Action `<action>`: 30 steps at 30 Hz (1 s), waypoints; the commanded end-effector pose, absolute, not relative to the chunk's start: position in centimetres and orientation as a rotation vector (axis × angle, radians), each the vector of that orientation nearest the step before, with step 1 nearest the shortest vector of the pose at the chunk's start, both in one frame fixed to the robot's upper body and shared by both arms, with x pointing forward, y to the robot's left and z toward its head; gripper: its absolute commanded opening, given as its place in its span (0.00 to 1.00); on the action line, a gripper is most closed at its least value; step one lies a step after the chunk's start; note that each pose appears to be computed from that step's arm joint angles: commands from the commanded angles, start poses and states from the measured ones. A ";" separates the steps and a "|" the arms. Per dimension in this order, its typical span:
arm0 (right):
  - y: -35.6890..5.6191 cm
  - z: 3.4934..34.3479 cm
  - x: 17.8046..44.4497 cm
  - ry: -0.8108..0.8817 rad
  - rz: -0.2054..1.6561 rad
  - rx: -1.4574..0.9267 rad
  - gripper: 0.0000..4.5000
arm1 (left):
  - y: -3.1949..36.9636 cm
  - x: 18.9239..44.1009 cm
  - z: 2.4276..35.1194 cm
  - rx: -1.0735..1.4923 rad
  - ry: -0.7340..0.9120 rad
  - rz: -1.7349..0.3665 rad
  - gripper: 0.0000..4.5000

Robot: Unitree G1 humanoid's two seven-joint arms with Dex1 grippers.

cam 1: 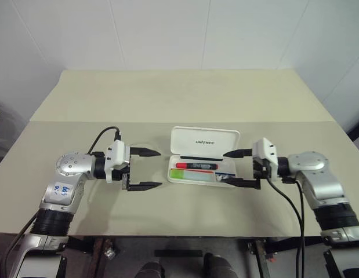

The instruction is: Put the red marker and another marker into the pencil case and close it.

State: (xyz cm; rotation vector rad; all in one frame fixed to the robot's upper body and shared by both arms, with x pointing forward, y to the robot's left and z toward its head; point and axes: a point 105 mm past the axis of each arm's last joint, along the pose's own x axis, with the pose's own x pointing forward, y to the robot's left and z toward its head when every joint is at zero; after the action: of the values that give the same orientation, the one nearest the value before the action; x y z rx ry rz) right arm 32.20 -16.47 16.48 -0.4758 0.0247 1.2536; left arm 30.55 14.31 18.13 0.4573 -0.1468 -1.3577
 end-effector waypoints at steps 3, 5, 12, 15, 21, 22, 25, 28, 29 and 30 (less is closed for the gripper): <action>-18.5 20.5 30.6 -0.083 1.169 -0.438 1.00 | 15.9 31.3 19.8 0.415 -0.203 -1.338 0.86; -19.4 21.1 30.4 -0.087 1.123 -0.443 1.00 | 16.3 31.7 20.0 0.406 -0.203 -1.338 0.73; -21.4 22.2 30.4 -0.098 1.011 -0.477 1.00 | 16.6 32.8 20.4 0.369 -0.239 -1.314 0.21; -21.4 22.3 30.4 -0.103 0.997 -0.479 1.00 | 16.5 33.1 20.1 0.359 -0.241 -1.306 0.00; -21.2 22.2 30.4 -0.103 0.993 -0.475 1.00 | 16.7 34.9 20.7 0.314 -0.271 -1.187 0.00; -21.2 22.2 30.4 -0.103 0.993 -0.474 1.00 | 16.6 35.2 20.9 0.315 -0.279 -1.165 0.00; -21.0 22.0 30.5 -0.089 1.003 -0.453 1.00 | 16.4 37.6 21.1 0.261 -0.267 -1.029 0.00; -20.7 21.6 30.5 -0.078 1.009 -0.446 1.00 | 15.6 39.1 20.7 0.235 -0.241 -0.967 0.00; -20.6 21.6 30.6 -0.082 1.004 -0.445 1.00 | 15.4 39.6 20.5 0.236 -0.230 -0.947 0.00; -20.5 21.5 30.7 -0.084 1.001 -0.443 1.00 | 15.0 40.0 20.3 0.227 -0.221 -0.941 0.00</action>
State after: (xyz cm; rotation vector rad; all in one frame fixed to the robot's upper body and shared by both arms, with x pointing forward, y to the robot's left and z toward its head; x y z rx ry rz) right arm 30.88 -20.94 20.53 -0.4244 -0.0419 0.9983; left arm 39.45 15.23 19.61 0.2025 -0.2040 -0.9681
